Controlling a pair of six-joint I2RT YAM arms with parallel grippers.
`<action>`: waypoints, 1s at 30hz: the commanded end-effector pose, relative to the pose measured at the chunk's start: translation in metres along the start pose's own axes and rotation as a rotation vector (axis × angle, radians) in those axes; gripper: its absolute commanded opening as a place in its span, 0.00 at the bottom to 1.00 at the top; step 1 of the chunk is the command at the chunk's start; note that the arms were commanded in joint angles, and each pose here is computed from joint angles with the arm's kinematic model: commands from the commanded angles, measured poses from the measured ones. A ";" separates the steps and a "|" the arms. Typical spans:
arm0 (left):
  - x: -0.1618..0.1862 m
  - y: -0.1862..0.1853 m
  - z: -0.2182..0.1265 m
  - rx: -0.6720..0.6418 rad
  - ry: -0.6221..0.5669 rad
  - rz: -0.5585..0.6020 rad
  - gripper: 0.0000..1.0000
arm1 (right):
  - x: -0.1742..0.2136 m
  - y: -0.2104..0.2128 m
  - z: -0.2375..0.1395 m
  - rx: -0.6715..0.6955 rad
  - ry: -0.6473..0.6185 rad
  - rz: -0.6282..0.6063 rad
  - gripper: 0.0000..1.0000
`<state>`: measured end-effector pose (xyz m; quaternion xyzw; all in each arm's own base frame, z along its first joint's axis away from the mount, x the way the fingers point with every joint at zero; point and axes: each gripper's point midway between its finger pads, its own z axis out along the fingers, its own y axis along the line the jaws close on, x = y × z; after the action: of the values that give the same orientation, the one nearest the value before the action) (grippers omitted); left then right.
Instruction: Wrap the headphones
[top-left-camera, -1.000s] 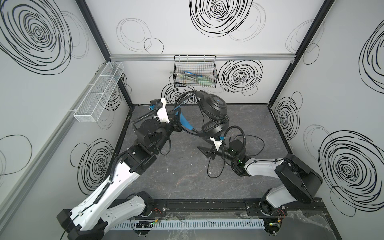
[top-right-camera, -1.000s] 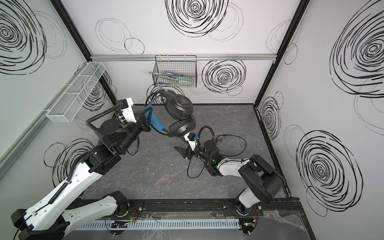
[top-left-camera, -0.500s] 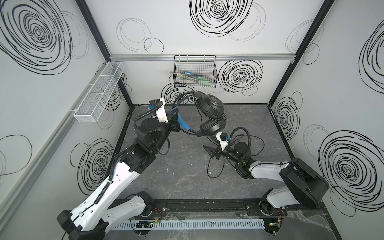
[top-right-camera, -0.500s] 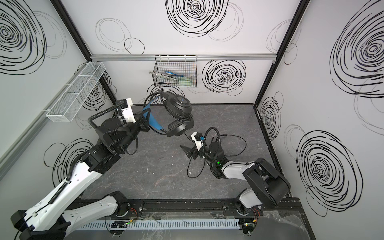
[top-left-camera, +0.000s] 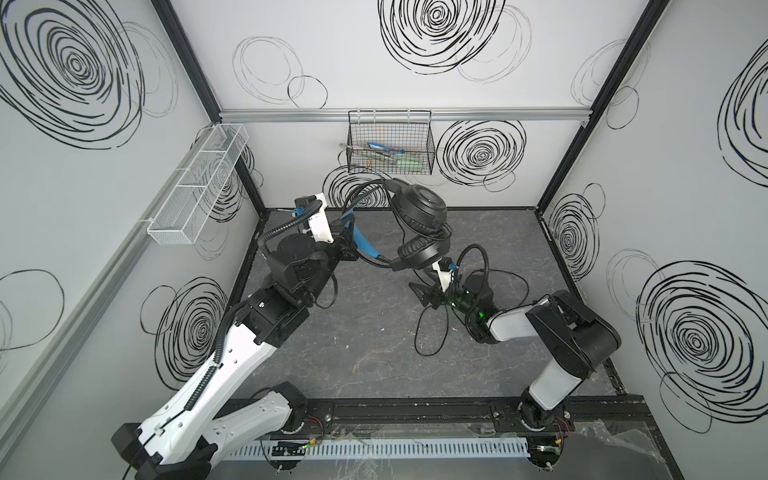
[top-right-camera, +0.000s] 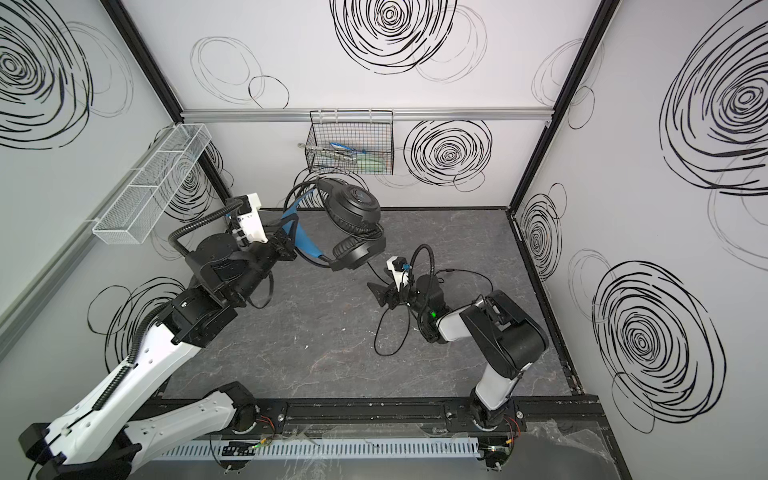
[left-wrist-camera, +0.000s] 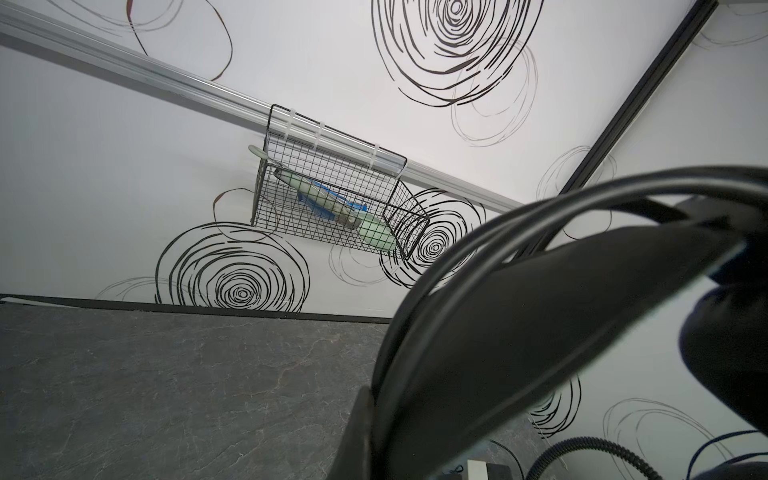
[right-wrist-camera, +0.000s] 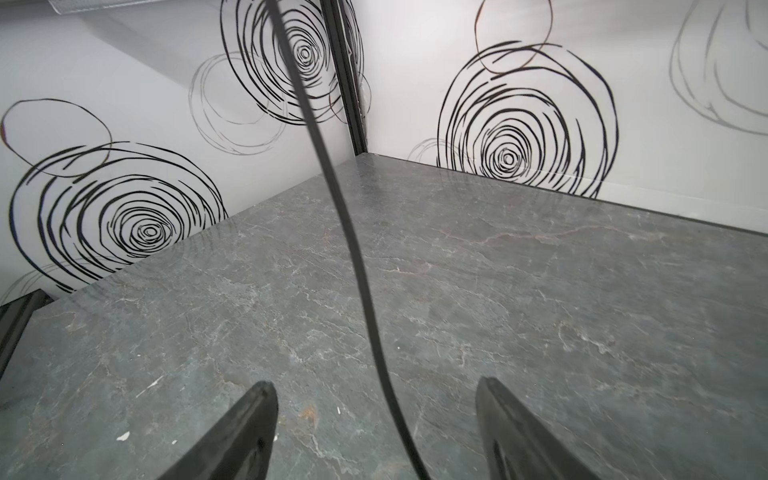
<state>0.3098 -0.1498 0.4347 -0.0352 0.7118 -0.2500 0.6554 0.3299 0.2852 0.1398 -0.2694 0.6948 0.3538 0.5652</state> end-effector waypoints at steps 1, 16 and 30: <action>-0.050 -0.015 -0.015 0.064 -0.148 -0.071 0.00 | -0.018 0.002 0.007 -0.042 -0.065 -0.012 0.78; -0.041 -0.013 -0.003 0.087 -0.113 -0.083 0.00 | 0.017 0.009 0.011 -0.112 -0.021 0.055 0.48; -0.047 0.001 0.004 0.055 -0.118 -0.087 0.00 | 0.033 0.015 0.012 -0.077 0.023 0.063 0.01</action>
<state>0.3280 -0.1376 0.4246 -0.0442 0.7219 -0.2490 0.6441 0.3200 0.3029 0.1060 -0.2727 0.7015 0.3959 0.5261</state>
